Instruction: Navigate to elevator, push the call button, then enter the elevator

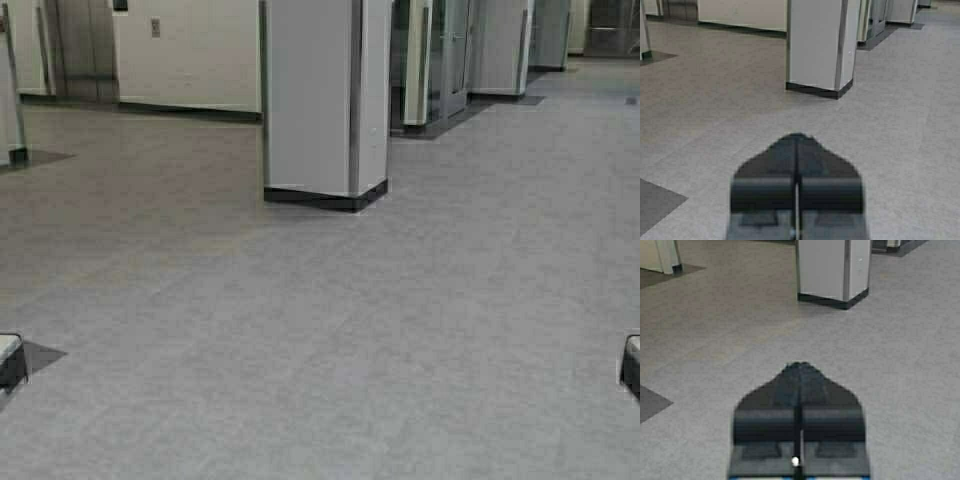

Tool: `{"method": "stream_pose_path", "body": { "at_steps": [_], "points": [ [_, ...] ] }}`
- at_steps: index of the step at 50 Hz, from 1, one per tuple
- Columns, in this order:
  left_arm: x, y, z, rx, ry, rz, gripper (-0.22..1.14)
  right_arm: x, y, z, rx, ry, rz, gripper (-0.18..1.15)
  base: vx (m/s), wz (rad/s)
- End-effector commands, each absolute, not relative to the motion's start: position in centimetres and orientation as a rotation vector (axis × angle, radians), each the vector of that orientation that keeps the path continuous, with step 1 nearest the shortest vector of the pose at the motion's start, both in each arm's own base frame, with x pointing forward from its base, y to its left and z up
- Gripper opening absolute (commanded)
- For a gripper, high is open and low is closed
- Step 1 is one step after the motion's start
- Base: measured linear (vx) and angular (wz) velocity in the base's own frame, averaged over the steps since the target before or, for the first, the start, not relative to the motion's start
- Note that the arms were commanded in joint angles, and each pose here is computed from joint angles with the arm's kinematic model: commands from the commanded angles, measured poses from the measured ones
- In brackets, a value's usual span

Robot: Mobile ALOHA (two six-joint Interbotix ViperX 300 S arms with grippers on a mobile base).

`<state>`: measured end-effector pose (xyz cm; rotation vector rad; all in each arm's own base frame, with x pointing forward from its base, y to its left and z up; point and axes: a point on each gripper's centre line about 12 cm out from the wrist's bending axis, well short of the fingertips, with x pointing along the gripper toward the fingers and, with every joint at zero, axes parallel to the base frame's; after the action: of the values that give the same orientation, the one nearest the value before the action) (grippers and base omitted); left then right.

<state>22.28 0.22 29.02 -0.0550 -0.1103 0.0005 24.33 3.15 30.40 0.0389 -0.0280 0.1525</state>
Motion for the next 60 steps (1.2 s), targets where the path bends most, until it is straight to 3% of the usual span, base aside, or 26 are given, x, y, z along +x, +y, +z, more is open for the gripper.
{"method": "stream_pose_path", "body": {
  "at_steps": [1, 60],
  "points": [
    [22.6, 0.2, 29.6, -0.053, -0.127, 0.001, 0.03, 24.4, 3.3, 30.9, 0.042, -0.066, 0.161, 0.05, 0.77, 0.00],
    [24.3, 0.1, 28.2, -0.112, -0.075, -0.007, 0.03, 24.0, 3.4, 30.9, 0.078, -0.123, 0.177, 0.05, 0.78, 0.07]
  ]
}}
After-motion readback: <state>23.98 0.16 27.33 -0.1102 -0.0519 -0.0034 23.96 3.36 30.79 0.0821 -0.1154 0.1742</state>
